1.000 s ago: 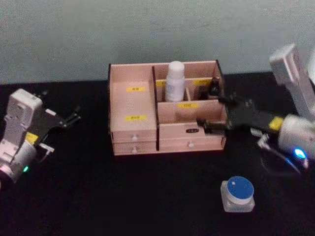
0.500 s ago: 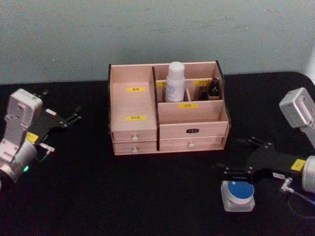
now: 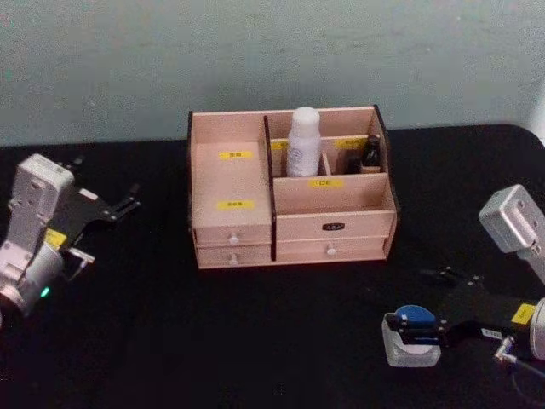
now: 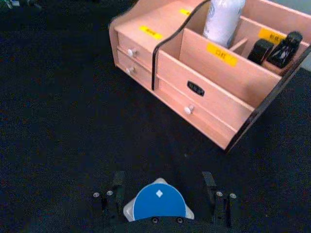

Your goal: Pick up the facial cleanser and watermelon frost from the table and place them into the tiered storage box.

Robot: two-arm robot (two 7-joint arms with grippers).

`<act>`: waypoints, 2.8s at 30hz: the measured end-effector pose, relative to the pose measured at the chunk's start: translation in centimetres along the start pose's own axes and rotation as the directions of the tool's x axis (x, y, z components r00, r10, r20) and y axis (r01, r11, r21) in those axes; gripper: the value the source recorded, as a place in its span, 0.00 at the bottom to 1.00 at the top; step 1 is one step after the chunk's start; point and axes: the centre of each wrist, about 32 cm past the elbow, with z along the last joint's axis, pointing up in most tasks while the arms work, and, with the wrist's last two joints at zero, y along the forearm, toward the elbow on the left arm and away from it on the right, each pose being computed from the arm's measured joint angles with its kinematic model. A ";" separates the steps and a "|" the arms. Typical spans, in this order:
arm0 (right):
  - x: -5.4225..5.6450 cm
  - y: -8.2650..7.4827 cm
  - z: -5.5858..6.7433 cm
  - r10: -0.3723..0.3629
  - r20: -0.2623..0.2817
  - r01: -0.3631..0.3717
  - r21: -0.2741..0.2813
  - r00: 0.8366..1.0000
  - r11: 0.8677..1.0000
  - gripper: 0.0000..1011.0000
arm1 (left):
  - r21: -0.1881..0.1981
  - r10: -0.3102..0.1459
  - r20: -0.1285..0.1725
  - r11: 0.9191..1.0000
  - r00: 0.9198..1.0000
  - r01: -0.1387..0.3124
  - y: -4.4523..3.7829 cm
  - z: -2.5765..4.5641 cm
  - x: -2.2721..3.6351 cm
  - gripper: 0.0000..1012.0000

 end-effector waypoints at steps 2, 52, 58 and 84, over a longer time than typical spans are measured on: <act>0.0 0.0 -0.1 -0.002 0.002 0.002 -0.008 1.000 1.000 0.99 | 0.000 0.000 0.000 1.000 1.000 0.000 0.00 0.00 0.00 0.99; -0.1 0.5 -0.7 0.024 0.016 -0.021 -0.147 1.000 0.989 0.99 | 0.000 0.000 0.000 1.000 1.000 0.000 0.00 0.00 0.00 0.99; -0.1 0.5 -0.7 0.023 0.016 -0.021 -0.146 1.000 0.989 0.99 | 0.000 0.000 0.000 1.000 1.000 0.000 0.00 0.00 0.00 0.99; -0.1 0.4 -0.7 0.024 0.015 -0.021 -0.140 1.000 0.990 0.72 | 0.000 0.000 0.000 1.000 1.000 0.000 0.00 0.00 0.00 0.99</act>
